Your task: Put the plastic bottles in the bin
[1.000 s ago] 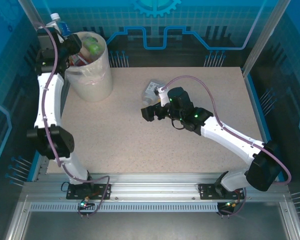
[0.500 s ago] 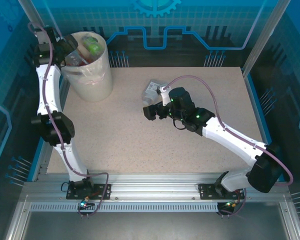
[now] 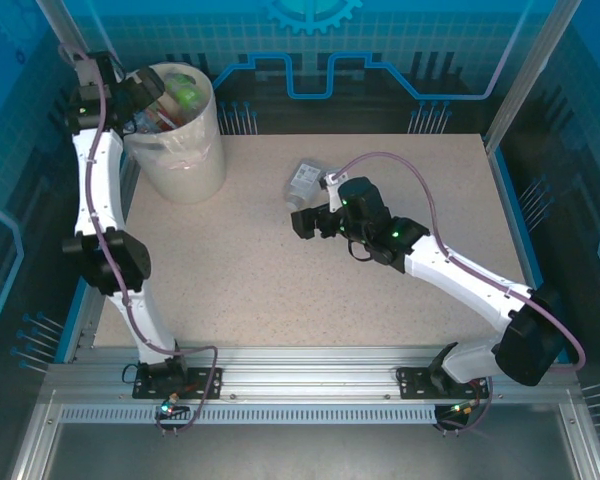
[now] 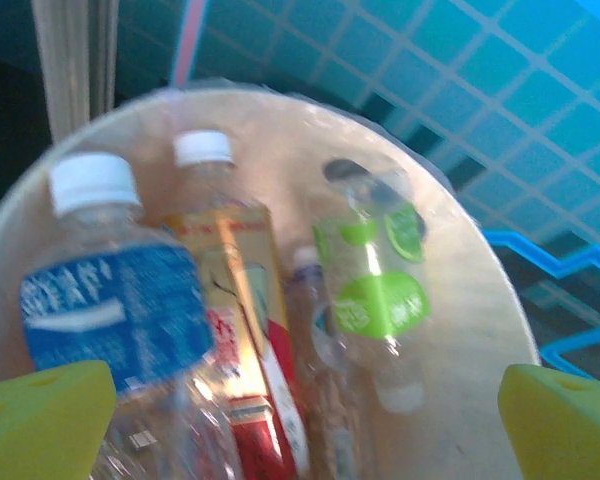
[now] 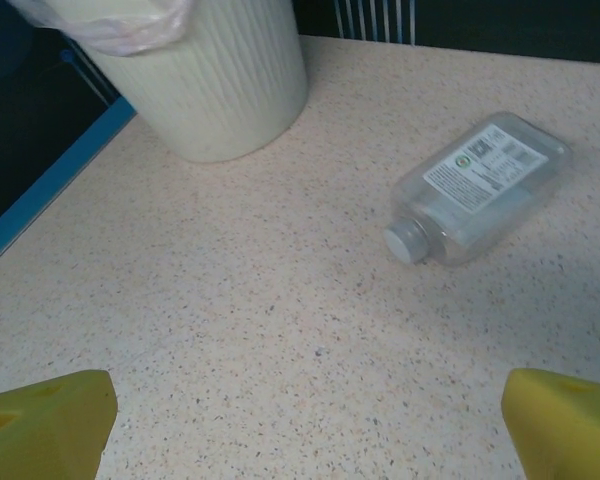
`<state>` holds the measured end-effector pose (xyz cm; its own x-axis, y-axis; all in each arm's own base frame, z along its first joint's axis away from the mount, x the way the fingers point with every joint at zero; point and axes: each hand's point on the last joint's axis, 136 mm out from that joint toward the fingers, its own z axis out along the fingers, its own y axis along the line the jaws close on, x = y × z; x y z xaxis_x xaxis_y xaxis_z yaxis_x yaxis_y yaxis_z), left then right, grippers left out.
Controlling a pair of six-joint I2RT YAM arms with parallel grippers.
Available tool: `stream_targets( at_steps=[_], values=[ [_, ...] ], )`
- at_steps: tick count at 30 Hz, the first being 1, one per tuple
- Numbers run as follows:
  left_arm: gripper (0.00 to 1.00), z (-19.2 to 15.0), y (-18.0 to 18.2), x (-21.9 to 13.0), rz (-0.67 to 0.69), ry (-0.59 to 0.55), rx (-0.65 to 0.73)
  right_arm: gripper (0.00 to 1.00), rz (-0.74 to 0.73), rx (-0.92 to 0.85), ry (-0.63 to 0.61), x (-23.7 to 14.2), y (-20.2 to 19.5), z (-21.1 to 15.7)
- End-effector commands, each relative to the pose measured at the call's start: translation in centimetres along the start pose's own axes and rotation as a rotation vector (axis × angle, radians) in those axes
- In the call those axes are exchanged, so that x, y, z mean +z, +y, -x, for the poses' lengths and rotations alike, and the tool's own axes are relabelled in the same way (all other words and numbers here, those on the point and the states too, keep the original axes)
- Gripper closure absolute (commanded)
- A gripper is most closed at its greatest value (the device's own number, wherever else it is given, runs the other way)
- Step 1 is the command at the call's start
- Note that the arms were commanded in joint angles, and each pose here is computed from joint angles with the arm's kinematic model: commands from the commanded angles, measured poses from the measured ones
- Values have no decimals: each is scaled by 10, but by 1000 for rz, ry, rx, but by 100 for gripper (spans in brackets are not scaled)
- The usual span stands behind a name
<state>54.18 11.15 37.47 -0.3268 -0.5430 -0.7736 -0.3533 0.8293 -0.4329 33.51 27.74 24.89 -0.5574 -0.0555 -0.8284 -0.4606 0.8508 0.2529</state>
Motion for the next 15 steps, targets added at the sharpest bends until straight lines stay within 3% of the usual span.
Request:
stream_targets(
  at_steps=[1,9,15],
  values=[
    [1,-2,-65,-49,-154,-52,86,0,-77,120,0,-1,-25,-4],
    [1,-90,-161,-79,-392,-2,209,0,-210,329,22,-4,-70,-26],
    [1,-177,-201,-68,-414,124,353,0,-268,431,8,-16,-95,-39]
  ],
)
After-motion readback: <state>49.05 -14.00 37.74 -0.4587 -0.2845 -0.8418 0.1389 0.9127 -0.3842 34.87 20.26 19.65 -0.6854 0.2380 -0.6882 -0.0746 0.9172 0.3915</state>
